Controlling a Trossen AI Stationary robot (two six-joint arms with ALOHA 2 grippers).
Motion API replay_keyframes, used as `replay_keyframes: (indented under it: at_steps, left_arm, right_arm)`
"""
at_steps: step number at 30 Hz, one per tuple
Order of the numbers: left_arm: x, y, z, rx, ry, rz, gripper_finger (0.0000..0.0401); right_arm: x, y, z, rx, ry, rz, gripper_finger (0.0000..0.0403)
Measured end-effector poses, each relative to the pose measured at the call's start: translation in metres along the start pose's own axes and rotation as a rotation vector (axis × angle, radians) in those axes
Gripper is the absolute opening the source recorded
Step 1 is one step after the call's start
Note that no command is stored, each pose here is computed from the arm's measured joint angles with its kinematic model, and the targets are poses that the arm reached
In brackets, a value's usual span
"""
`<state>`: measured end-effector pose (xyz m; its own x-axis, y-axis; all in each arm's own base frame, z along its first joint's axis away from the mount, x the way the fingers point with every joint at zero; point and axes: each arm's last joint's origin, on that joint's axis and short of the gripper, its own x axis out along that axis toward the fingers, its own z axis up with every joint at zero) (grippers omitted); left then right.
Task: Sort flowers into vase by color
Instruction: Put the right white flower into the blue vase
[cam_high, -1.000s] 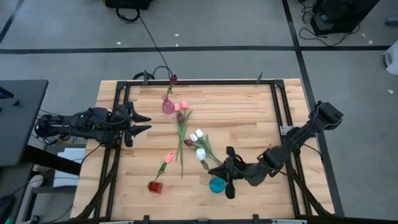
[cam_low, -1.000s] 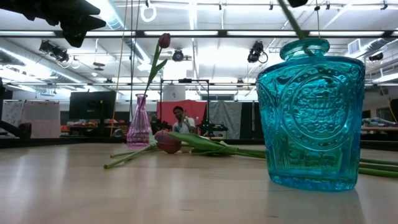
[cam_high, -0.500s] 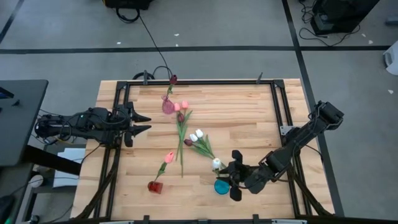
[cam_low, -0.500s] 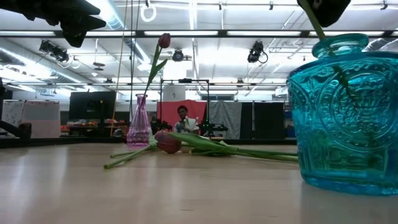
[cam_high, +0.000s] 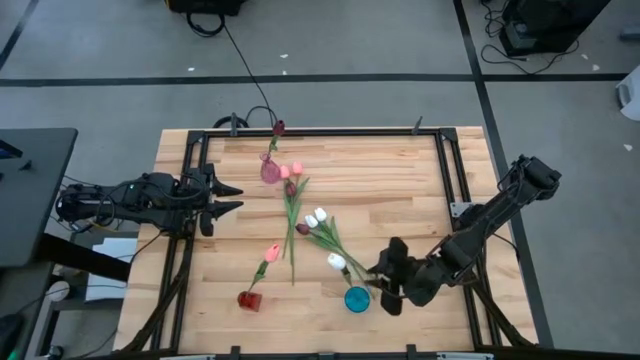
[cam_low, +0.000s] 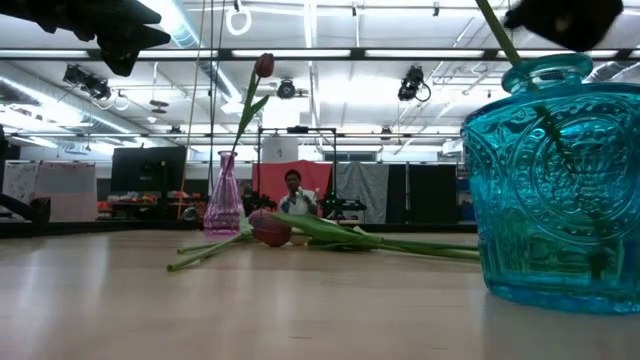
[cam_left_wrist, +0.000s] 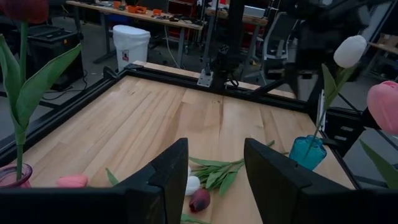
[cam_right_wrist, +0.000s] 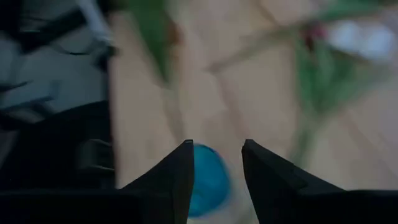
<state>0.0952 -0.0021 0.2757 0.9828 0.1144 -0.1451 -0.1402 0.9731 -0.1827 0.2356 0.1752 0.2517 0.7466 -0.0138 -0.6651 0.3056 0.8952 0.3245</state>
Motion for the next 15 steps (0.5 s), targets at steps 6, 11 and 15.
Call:
replay_keyframes:
  at_steps: [6, 11, 15]
  left_arm:
    - [0.0, 0.0, 0.0, 0.0, 0.0, 0.0, 0.0163]
    - [0.0, 0.0, 0.0, 0.0, -0.001, 0.0, 0.0163]
    - [0.0, 0.0, 0.0, 0.0, -0.001, 0.0, 0.0163]
  right_arm:
    - [0.022, -0.027, -0.008, 0.078, 0.117, -0.256, 0.0145]
    - [0.062, -0.053, 0.005, 0.08, 0.173, -0.383, 0.0145]
    - [0.094, -0.077, 0.017, 0.059, 0.242, -0.416, 0.0145]
